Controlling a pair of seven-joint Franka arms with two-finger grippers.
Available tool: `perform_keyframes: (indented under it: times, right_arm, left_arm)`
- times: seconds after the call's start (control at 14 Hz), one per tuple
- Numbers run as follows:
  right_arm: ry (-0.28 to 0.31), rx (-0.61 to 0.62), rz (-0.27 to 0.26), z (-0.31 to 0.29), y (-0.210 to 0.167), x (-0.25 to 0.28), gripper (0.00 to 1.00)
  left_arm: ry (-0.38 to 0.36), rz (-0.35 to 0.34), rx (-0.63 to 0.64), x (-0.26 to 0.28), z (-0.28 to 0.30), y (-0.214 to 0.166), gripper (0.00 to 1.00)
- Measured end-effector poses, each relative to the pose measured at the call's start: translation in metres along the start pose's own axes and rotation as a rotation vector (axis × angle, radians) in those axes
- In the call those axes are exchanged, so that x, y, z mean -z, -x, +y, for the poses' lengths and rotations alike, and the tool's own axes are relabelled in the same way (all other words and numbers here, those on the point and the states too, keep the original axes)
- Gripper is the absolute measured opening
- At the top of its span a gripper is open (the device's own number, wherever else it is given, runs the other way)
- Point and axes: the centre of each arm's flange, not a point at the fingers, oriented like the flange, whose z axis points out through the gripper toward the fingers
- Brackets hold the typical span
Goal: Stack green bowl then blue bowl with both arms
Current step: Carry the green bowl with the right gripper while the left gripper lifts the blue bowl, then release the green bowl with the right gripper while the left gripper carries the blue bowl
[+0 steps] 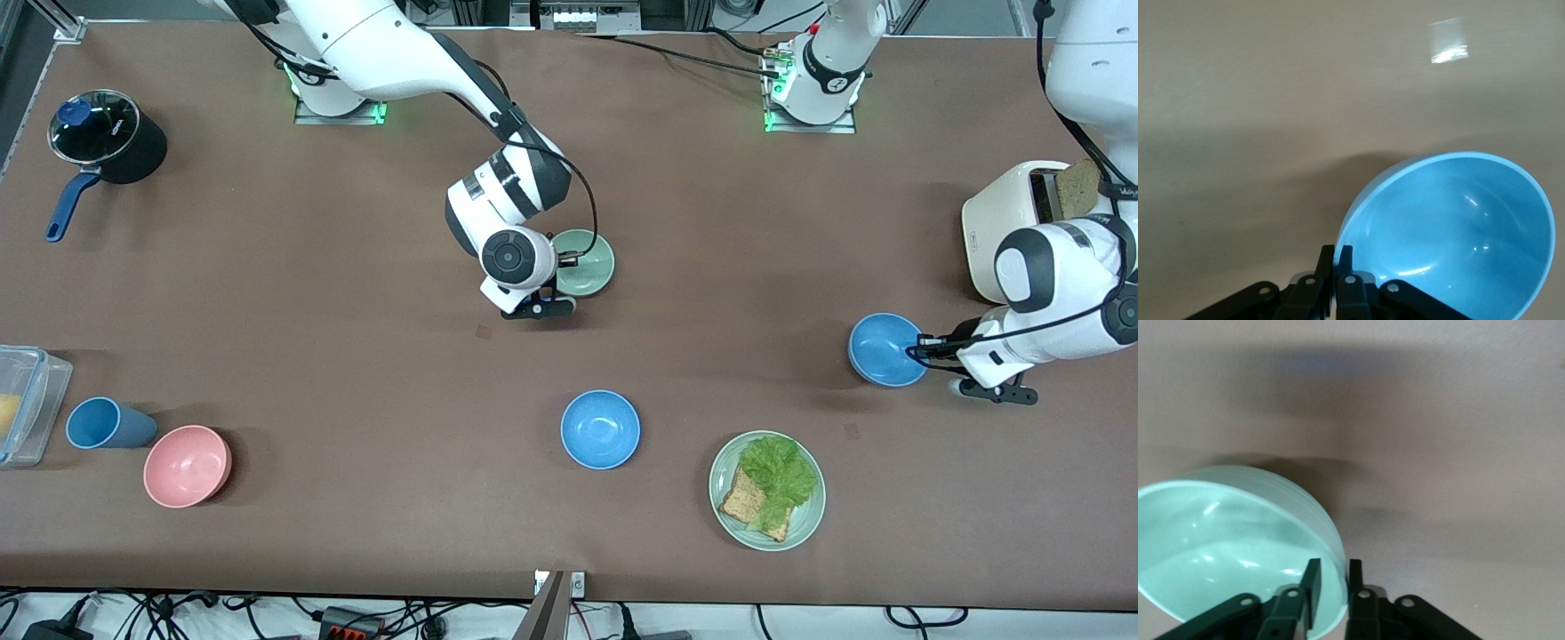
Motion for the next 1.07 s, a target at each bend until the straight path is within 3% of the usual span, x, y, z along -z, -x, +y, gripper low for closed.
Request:
perform_keyframes:
  times: [0.21,0.5,0.79,1.07]
  right_arm:
    - [-0.023,-0.03,0.074,0.005,-0.008,0.079,0.61]
    - [-0.02,-0.124,0.186,0.079,-0.011,0.23,0.99]
    - [-0.01,-0.269,0.288,0.181,-0.018,0.316,1.0]
    - [0.024,-0.283,0.359,0.235,-0.016,0.355,1.0]
  left_arm:
    - [0.021,-0.026,0.03,0.022,0.054,-0.001,0.05]
    - [0.039,-0.073,0.159,0.05,0.157,0.0,0.05]
    - [0.062,-0.087,0.29,0.063,0.298,0.014,0.05]
    - [0.076,-0.104,0.257,0.066,0.383,0.04,0.05]
